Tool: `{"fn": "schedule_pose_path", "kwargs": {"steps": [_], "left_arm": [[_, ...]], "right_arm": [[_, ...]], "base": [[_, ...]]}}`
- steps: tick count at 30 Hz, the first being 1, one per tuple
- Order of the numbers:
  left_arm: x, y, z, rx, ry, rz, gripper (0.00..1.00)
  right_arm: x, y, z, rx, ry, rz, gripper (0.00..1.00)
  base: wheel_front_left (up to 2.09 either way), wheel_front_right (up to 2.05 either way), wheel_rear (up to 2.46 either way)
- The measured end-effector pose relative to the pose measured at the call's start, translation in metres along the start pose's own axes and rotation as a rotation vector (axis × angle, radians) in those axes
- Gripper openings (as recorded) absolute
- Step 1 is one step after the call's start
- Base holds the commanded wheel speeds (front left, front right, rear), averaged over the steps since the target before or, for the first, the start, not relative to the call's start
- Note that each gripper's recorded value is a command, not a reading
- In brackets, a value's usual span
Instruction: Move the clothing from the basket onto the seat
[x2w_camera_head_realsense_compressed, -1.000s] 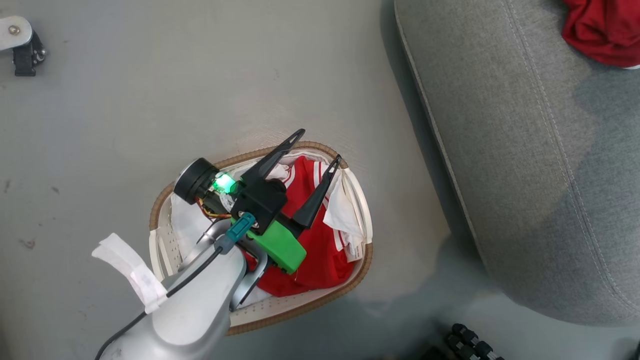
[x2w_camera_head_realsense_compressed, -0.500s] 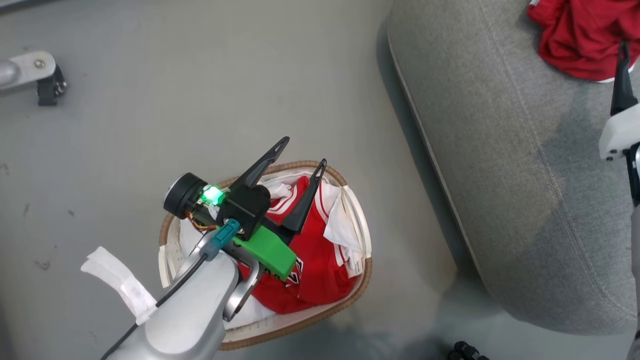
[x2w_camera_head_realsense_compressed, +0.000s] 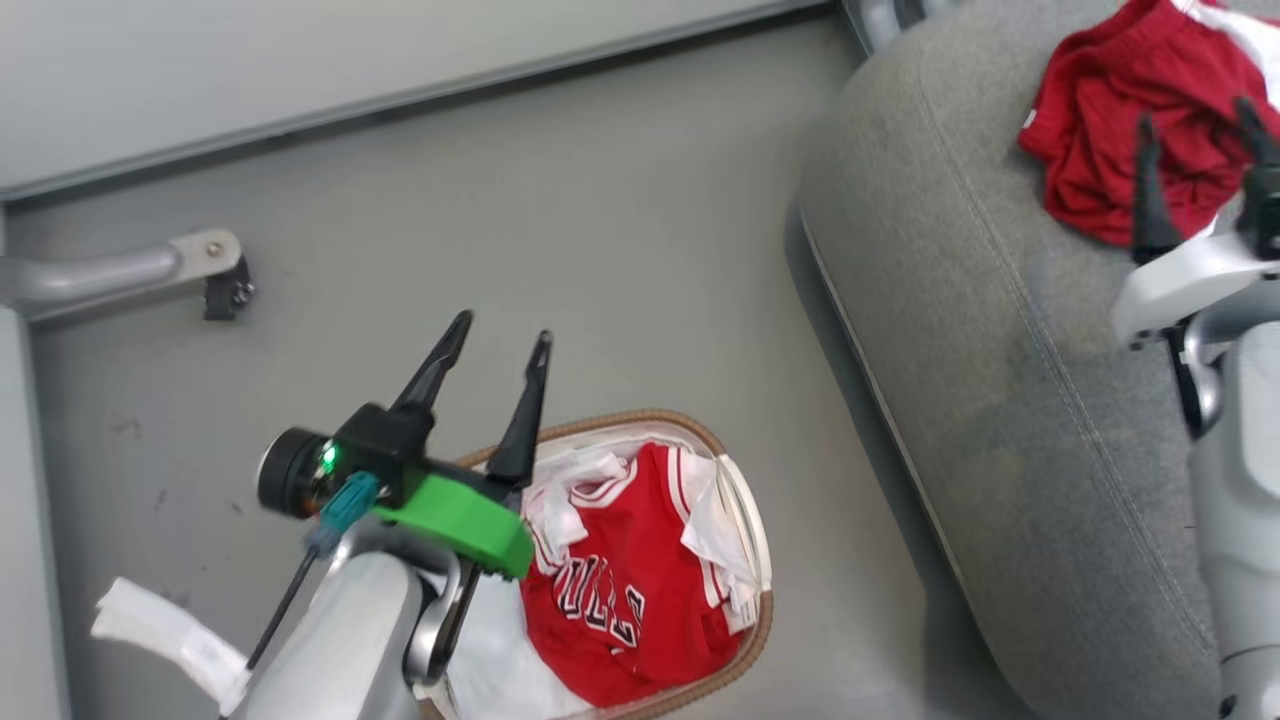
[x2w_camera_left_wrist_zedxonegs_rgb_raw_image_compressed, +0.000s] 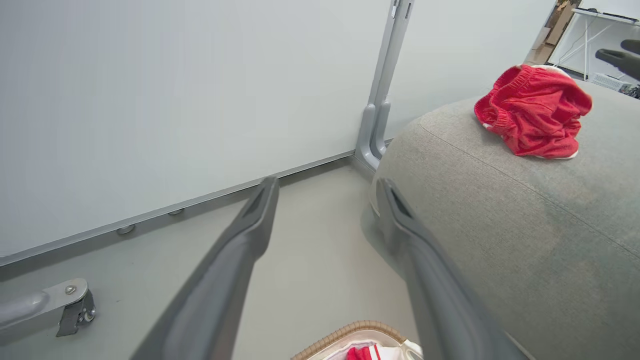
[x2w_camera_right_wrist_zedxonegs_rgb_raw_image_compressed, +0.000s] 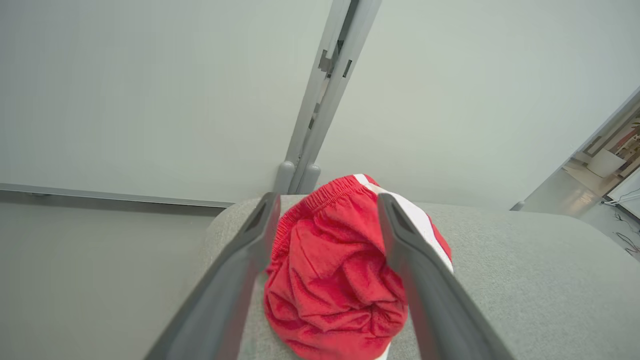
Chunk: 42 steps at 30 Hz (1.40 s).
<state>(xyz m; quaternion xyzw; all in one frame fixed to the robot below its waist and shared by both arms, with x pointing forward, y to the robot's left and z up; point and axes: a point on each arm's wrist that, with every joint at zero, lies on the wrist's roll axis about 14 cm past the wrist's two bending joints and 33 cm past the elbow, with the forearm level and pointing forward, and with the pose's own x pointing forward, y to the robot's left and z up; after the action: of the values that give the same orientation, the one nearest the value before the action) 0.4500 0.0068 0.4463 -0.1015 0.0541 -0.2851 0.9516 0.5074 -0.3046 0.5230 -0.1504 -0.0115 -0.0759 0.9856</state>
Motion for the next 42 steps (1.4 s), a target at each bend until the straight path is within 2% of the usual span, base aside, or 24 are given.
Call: {"fn": "schedule_pose_path", "kwargs": {"steps": [6, 14, 21, 31, 42], "left_arm": [[-0.041, 0.028, 0.013, -0.007, -0.029, 0.162, 1.00], [-0.100, 0.059, 0.024, -0.037, -0.078, 0.365, 1.00], [-0.148, 0.073, 0.023, -0.055, -0.098, 0.491, 1.00], [-0.192, 0.071, 0.012, -0.070, -0.096, 0.563, 1.00], [-0.197, 0.069, 0.010, -0.062, -0.093, 0.557, 1.00]], "right_arm": [[-0.009, 0.045, 0.041, 0.125, -0.096, 0.084, 1.00], [-0.053, 0.102, 0.040, 0.249, -0.089, 0.193, 1.00], [-0.089, 0.124, 0.040, 0.330, -0.084, 0.252, 1.00], [-0.136, 0.140, 0.027, 0.401, -0.043, 0.306, 1.00], [-0.150, 0.146, 0.022, 0.414, -0.026, 0.326, 1.00]], "base": [[0.00, 0.00, 0.00], [0.00, 0.00, 0.00], [0.00, 0.00, 0.00], [0.00, 0.00, 0.00], [0.00, 0.00, 0.00]]}}
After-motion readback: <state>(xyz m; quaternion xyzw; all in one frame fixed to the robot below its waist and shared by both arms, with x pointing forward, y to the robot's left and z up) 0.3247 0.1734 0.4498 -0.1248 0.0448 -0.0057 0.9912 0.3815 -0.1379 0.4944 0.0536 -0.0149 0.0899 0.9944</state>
